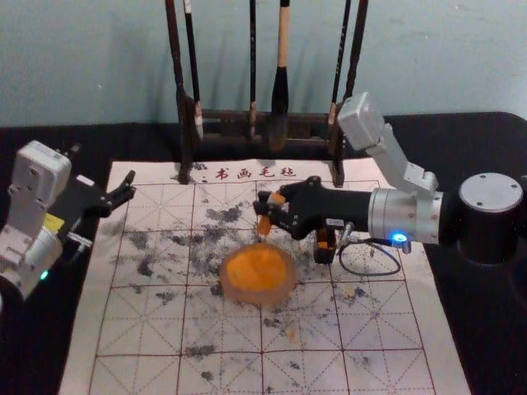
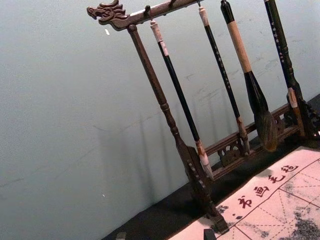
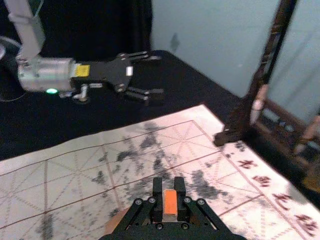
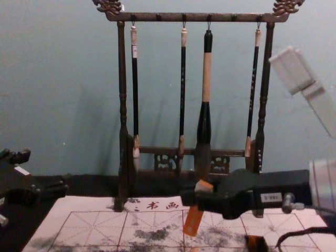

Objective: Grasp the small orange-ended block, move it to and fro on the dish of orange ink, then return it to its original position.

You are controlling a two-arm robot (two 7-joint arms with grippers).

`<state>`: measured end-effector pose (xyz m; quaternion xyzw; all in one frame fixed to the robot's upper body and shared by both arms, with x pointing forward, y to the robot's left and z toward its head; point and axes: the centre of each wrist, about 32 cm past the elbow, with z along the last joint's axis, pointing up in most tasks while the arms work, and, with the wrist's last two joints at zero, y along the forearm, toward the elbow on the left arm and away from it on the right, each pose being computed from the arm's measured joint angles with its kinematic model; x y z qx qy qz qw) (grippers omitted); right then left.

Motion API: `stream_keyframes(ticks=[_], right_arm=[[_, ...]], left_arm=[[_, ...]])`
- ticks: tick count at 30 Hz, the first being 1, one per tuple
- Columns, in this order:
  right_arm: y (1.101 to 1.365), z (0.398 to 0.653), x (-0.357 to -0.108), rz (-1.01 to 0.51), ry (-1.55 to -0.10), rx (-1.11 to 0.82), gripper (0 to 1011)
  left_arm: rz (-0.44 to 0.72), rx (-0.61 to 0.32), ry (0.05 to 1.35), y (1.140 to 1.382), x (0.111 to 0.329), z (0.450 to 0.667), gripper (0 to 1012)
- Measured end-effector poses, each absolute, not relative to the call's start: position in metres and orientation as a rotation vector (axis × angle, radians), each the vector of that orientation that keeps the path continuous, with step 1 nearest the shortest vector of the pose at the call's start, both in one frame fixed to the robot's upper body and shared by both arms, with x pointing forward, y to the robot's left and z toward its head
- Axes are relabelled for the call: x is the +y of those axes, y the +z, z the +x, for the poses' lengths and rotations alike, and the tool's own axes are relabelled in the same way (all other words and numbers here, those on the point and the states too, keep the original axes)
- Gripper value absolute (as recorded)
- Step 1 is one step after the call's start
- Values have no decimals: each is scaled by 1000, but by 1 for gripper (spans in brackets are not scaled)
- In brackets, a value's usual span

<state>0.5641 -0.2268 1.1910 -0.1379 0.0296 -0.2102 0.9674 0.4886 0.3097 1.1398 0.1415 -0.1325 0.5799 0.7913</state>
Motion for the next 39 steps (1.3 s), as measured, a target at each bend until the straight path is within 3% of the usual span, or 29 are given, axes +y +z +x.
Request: stream_keyframes(ticks=[18,39], right_arm=[[1184,579,-217,-372,-316,80,113],[1180,587,-209,-455,-295,35,113]], left_arm=[[304,-285,1248,1140,310,489,1001],[305,-285,1248,1140,310,489,1001]])
